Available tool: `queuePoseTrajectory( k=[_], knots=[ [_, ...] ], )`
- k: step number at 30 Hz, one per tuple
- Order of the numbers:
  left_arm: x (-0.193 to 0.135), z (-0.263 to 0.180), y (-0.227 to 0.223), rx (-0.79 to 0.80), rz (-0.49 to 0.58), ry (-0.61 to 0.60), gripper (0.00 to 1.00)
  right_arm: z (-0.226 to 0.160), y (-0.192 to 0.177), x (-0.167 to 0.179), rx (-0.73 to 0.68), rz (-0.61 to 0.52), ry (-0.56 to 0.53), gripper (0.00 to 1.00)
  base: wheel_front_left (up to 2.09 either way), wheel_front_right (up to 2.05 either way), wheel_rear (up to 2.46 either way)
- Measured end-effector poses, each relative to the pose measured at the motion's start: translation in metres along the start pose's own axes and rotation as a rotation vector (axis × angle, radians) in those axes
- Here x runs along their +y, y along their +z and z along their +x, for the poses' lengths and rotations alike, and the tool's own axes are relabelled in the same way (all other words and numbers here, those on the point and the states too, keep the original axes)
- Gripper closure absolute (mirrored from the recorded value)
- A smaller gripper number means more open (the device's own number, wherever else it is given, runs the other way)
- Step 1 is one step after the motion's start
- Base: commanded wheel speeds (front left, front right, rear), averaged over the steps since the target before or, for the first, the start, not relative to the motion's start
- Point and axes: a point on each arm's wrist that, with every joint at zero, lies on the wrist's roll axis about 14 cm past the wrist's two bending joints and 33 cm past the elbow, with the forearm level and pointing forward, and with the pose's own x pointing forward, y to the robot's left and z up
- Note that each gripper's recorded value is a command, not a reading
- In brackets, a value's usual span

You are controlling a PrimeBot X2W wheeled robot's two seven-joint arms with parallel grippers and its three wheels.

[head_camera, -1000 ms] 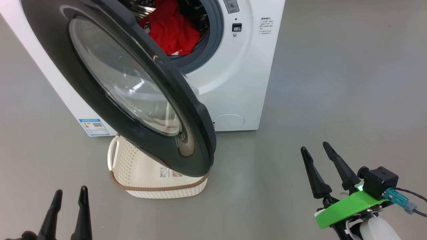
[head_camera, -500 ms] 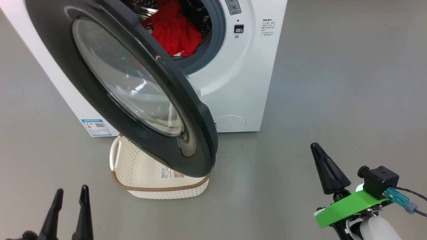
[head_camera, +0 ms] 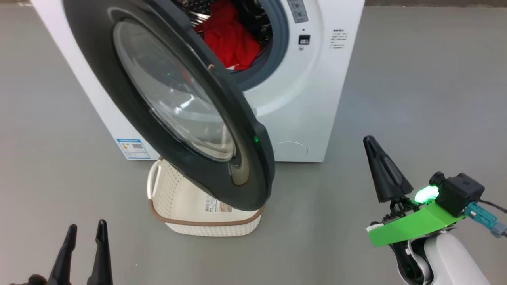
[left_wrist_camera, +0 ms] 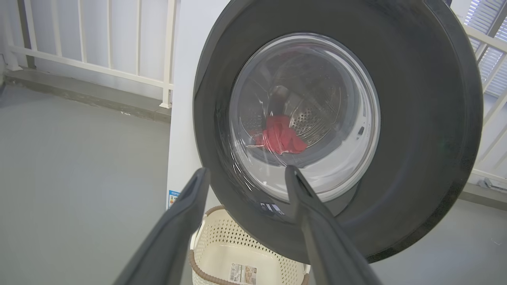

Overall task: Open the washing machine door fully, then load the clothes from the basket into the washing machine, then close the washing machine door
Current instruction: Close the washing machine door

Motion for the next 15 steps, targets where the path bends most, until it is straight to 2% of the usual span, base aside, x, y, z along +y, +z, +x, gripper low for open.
queuePoseTrajectory(
  k=[8, 15],
  knots=[
    [0.009, -0.012, 0.008, -0.023, 0.002, 0.036, 0.00, 0.022, 0.021, 0.041, -0.074, 0.021, 0.134, 1.00, 0.00, 0.00, 0.00],
    [0.024, -0.027, 0.016, -0.047, 0.007, 0.090, 0.00, 0.036, 0.040, 0.091, -0.143, 0.074, 0.277, 1.00, 0.00, 0.00, 0.00]
  ],
)
